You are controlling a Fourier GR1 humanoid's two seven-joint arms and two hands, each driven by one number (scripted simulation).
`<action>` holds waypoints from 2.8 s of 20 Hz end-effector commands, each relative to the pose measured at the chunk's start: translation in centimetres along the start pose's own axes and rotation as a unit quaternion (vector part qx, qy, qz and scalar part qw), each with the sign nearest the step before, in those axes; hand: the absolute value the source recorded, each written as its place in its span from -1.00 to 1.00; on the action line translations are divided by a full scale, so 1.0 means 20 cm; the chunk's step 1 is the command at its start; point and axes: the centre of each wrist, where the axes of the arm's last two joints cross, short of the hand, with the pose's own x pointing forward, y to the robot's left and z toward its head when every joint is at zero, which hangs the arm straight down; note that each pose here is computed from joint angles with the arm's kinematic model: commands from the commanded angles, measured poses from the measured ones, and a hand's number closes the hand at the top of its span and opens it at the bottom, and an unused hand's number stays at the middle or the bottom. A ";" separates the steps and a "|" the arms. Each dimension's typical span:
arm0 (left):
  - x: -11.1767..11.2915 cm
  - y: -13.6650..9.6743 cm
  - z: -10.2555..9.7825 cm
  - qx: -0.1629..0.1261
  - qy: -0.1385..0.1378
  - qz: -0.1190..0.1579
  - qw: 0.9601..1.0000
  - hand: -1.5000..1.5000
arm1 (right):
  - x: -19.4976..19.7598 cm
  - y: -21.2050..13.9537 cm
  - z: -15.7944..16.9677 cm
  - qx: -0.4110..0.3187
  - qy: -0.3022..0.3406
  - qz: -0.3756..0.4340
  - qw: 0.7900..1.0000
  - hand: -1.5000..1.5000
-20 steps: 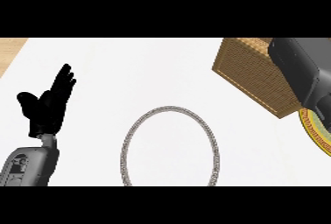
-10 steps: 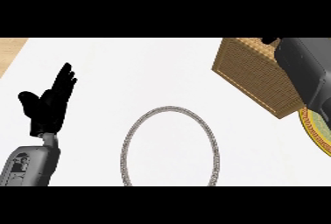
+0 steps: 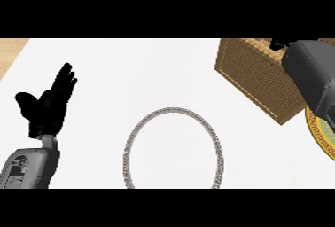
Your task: Pick the cupcake from the placemat and place it in the basket
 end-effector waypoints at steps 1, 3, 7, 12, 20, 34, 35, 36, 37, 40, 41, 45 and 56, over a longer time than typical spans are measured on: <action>0.09 -0.04 -0.02 -0.013 -0.010 0.000 1.000 0.00 | -0.02 0.03 0.01 0.009 0.008 0.024 1.000 1.00; 0.01 0.01 -0.02 -0.001 0.002 -0.003 1.000 0.00 | 0.00 0.02 0.01 0.009 0.002 0.026 1.000 1.00; -0.03 -0.05 0.01 -0.004 0.000 -0.002 1.000 0.00 | -0.03 0.02 0.00 0.011 0.007 0.031 0.999 1.00; -0.02 -0.01 -0.01 -0.011 0.003 -0.002 1.000 0.00 | -0.04 0.07 0.02 0.051 0.020 0.036 0.998 1.00; 0.03 -0.05 0.03 -0.006 -0.001 -0.003 1.000 0.00 | -0.15 0.10 0.00 0.074 0.018 0.020 0.997 1.00; 0.00 -0.02 0.00 -0.005 0.001 0.002 1.000 0.00 | -0.16 0.14 0.02 0.083 0.102 -0.050 0.990 -1.00; 0.03 0.00 -0.02 -0.003 0.003 -0.002 1.000 0.00 | -0.07 0.12 0.03 0.069 0.088 -0.062 0.992 -1.00; 0.02 0.00 -0.03 -0.001 -0.001 -0.003 1.000 0.00 | -0.17 0.12 0.01 0.049 0.080 -0.089 0.992 -1.00; 0.06 0.02 -0.04 0.005 0.005 0.001 1.000 0.00 | -0.02 0.08 0.03 0.039 0.088 -0.122 0.988 -1.00; -0.01 -0.04 0.02 -0.002 0.000 0.001 1.000 0.00 | -0.07 0.05 0.01 0.011 0.100 -0.172 0.980 -1.00; 0.03 0.04 -0.01 0.010 0.000 -0.006 1.000 0.00 | -0.11 0.00 -0.02 -0.004 0.101 -0.197 0.975 -1.00; 0.03 0.00 0.00 0.012 -0.002 -0.003 1.000 0.00 | -0.15 -0.05 -0.05 -0.047 0.141 -0.277 0.949 -1.00; -0.03 0.16 0.06 0.032 0.015 -0.008 0.999 0.00 | -0.51 -0.04 -0.07 -0.063 0.205 -0.429 0.877 -1.00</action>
